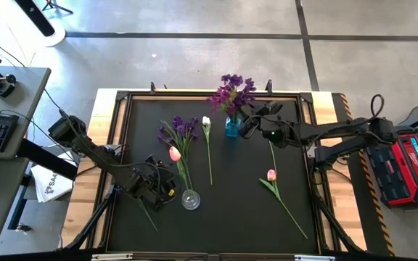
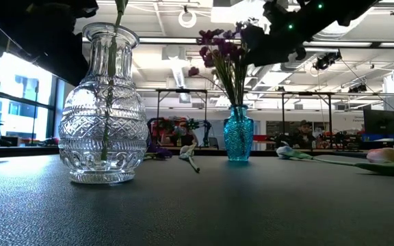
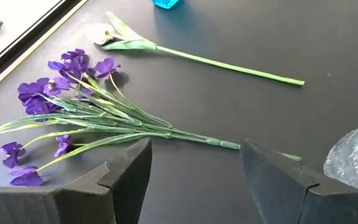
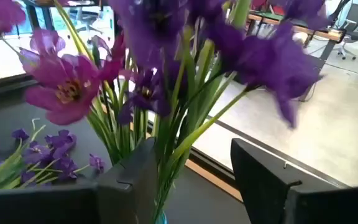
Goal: Sort flowers into vase by color
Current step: Put the right dark violet flower into the blue vase, then put the left white flower into the transparent vase
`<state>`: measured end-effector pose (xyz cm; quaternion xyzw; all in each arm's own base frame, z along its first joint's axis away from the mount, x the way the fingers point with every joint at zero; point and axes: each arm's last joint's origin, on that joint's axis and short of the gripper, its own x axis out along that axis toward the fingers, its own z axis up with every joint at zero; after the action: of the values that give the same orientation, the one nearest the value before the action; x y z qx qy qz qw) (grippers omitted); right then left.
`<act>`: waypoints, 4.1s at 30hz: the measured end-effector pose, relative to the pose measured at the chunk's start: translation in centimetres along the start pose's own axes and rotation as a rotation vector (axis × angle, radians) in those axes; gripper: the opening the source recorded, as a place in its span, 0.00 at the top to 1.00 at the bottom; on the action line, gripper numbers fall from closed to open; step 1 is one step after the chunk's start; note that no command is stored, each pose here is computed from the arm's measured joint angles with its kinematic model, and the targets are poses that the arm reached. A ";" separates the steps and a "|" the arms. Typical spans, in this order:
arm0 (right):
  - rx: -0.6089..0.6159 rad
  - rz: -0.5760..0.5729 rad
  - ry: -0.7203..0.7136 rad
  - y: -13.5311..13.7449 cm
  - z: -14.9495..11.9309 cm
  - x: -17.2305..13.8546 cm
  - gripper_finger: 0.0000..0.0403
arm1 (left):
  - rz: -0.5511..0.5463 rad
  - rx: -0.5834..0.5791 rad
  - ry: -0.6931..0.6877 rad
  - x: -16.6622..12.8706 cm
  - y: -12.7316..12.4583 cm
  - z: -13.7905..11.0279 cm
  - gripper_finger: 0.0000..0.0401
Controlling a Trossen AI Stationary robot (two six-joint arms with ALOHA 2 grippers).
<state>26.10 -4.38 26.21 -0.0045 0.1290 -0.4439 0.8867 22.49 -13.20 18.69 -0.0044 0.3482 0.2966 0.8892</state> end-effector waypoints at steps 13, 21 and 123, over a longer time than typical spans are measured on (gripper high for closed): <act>-0.022 0.131 0.061 -1.4 0.6 -5.5 0.64 | 0.021 -0.070 0.058 -0.4 0.9 -0.2 0.42; -0.046 0.464 0.136 0.5 -0.4 -9.1 0.64 | 0.150 -0.386 -0.039 0.0 3.0 1.0 0.42; 0.025 0.724 -0.025 6.6 -9.3 -6.3 1.00 | 0.270 -0.264 0.098 0.2 4.8 -1.8 0.42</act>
<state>25.47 5.58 17.88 0.0470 0.1061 -0.1027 0.9879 18.94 -9.53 18.20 -0.0886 0.3466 0.4558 0.8150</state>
